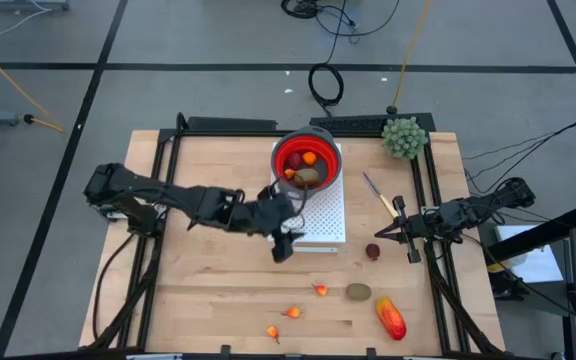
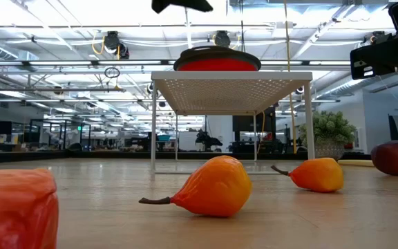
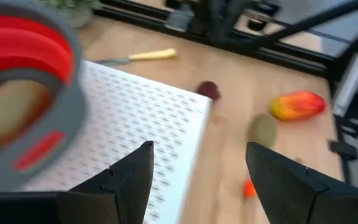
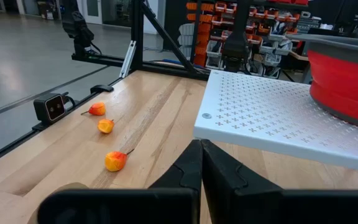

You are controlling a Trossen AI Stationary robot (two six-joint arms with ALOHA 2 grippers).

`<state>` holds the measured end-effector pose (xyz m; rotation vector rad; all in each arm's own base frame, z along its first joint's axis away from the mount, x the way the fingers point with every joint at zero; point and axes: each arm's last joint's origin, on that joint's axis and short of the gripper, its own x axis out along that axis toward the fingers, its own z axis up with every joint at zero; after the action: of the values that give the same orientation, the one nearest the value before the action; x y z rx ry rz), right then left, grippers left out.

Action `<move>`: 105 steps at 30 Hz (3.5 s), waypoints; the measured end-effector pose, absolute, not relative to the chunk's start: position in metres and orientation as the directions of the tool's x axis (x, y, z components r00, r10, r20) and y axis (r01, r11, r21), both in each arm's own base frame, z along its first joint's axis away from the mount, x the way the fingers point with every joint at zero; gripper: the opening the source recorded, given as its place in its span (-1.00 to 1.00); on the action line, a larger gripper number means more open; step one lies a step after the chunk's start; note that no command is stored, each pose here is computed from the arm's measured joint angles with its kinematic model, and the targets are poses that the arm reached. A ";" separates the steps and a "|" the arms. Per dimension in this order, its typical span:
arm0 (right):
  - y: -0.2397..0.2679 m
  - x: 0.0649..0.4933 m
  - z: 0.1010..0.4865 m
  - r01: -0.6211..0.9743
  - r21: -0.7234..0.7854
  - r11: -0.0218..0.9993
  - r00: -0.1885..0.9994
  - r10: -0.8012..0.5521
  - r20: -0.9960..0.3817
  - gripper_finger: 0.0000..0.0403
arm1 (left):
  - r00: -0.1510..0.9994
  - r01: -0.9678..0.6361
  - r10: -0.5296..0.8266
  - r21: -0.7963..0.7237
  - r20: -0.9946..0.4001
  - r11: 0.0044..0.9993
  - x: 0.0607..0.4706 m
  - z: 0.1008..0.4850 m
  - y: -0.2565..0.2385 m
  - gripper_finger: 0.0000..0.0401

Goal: Pick & Place Fruit
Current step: Put the orange pear into the red strainer bowl

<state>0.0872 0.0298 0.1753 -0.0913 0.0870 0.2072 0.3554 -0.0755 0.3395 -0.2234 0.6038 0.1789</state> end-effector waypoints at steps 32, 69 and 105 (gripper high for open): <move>0.030 0.087 0.175 -0.209 -0.081 0.974 0.975 0.201 -0.096 -1.00 | 0.692 -0.453 -0.062 -0.500 -0.719 0.738 0.321 0.304 -0.187 0.27; 0.030 0.088 0.175 -0.210 -0.086 0.974 0.974 0.201 -0.104 -1.00 | 0.486 -0.755 -0.164 -0.507 -0.859 0.417 0.330 0.217 -0.246 0.27; 0.030 0.088 0.175 -0.210 -0.083 0.974 0.974 0.201 -0.105 -1.00 | 0.575 0.347 -0.145 0.079 -0.806 0.935 0.332 0.199 -0.272 0.27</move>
<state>0.0879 0.0301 0.1747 -0.0944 0.0962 0.2075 0.3321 -0.2718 0.1987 0.2395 0.9162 -0.2910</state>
